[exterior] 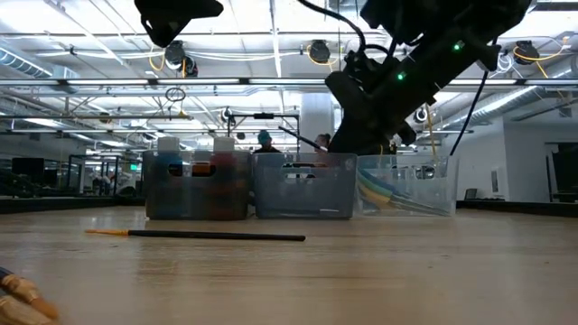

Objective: Pick & Place Paint Supplies
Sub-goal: Put the silver paintbrush into the right black bin, then put the top gold paintbrush into the right black bin

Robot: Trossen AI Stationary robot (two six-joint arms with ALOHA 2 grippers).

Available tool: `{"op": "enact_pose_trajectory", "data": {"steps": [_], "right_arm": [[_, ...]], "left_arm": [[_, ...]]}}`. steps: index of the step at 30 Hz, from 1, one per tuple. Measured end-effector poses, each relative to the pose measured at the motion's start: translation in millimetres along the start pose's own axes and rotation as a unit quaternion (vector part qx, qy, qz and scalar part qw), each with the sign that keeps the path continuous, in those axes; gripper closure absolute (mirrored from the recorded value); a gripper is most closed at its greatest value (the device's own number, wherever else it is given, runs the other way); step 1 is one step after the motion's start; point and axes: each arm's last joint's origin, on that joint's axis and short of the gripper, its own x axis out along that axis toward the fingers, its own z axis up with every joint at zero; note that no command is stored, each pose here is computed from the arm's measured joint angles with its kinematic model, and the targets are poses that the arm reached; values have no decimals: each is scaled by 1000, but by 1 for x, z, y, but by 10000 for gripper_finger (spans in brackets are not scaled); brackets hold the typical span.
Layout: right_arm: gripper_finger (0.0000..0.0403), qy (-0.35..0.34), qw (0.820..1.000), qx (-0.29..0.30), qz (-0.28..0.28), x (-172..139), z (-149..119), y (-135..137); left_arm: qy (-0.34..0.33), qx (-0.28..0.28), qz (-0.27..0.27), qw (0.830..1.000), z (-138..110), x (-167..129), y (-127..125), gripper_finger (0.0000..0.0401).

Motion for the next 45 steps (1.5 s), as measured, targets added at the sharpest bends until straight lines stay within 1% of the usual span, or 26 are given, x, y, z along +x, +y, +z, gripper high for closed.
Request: {"op": "enact_pose_trajectory", "data": {"steps": [2,6,11,13,16,18,21,23,25,27,29,33,35,37,39,42,45], "right_arm": [[382,-3,1000,12,1,0,1,0],[359,-3,1000,7,3,0,1,1],[313,-5,1000,10,7,-1,2,1],[294,-1,1000,6,23,-3,5,2],[273,5,996,-13,92,-11,12,8],[264,-14,988,-13,154,-21,20,16],[260,-51,968,-30,244,-44,27,34],[261,-84,949,-45,301,-59,28,48],[264,-109,932,-69,338,-74,23,60],[266,-126,917,-92,366,-88,17,70],[267,-127,908,-108,385,-98,9,77],[268,-112,897,-128,408,-113,-6,86],[268,-111,893,-130,417,-118,-8,88],[268,-111,890,-138,420,-120,-10,89],[268,-118,887,-152,419,-121,-11,90],[268,-126,884,-161,421,-123,-11,90],[268,-125,884,-162,419,-122,-11,90]], "left_arm": [[0,-1,0,1000,0,0,0,187],[-3,-2,-1,1000,1,0,0,187],[-3,-1,-1,1000,1,0,0,187],[-3,-1,-1,1000,1,0,0,187],[-3,-2,-1,1000,1,0,0,187],[-3,-2,-1,1000,1,0,0,187],[-19,-5,6,1000,3,0,0,187],[-25,-8,7,1000,4,0,0,187],[-12,-5,-1,1000,2,0,-1,187],[12,2,-15,1000,-3,0,-3,187],[44,11,-19,999,-10,1,-4,187],[124,36,20,991,-29,0,-1,187],[164,39,49,984,-41,1,1,187],[184,36,68,980,-54,6,2,187],[185,38,69,980,-64,16,3,187],[214,71,77,971,-82,28,5,187],[236,87,80,965,-95,40,6,187]]}}
